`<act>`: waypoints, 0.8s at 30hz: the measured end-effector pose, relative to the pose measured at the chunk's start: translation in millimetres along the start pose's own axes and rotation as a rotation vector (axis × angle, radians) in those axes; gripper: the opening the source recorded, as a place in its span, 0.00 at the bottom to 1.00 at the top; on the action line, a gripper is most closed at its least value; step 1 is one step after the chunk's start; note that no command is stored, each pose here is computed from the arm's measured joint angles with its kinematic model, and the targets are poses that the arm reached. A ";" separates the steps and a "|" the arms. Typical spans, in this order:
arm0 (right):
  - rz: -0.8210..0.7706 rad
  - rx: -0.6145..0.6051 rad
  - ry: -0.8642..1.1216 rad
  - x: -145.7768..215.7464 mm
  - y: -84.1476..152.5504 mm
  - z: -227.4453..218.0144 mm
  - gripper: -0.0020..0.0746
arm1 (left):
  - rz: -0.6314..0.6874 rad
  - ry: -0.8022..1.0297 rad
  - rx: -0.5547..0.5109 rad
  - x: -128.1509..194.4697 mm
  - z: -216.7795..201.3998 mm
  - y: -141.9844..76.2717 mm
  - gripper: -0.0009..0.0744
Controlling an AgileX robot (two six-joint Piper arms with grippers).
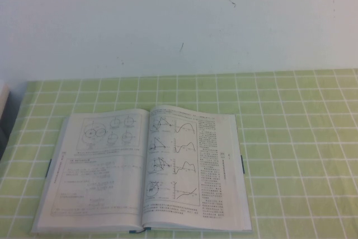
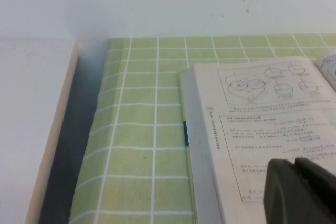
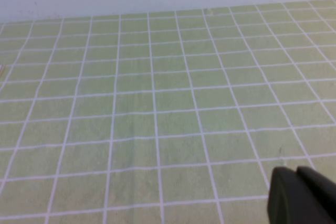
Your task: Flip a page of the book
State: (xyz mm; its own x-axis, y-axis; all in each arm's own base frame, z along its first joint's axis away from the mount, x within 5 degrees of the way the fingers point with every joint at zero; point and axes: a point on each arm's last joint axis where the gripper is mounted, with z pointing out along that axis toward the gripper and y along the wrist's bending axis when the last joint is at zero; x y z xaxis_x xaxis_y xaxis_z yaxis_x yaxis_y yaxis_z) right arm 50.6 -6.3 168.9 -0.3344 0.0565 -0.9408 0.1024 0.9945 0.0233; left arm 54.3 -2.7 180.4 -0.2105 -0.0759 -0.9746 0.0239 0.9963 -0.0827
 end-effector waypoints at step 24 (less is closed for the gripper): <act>-0.063 -0.053 -0.548 -45.4 6.1 -12.4 0.02 | 0.000 -0.422 0.018 -37.2 -7.9 -1.6 0.01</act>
State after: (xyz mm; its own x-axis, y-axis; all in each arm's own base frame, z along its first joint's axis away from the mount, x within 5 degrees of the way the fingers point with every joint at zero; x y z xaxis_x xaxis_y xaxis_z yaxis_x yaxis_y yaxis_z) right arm 54.8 -1.7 215.9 0.1997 -0.0434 -0.9789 0.0461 0.9983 -0.0348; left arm 54.3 -1.1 218.5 0.2077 -0.0896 -0.9741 0.0418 0.9957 -0.0827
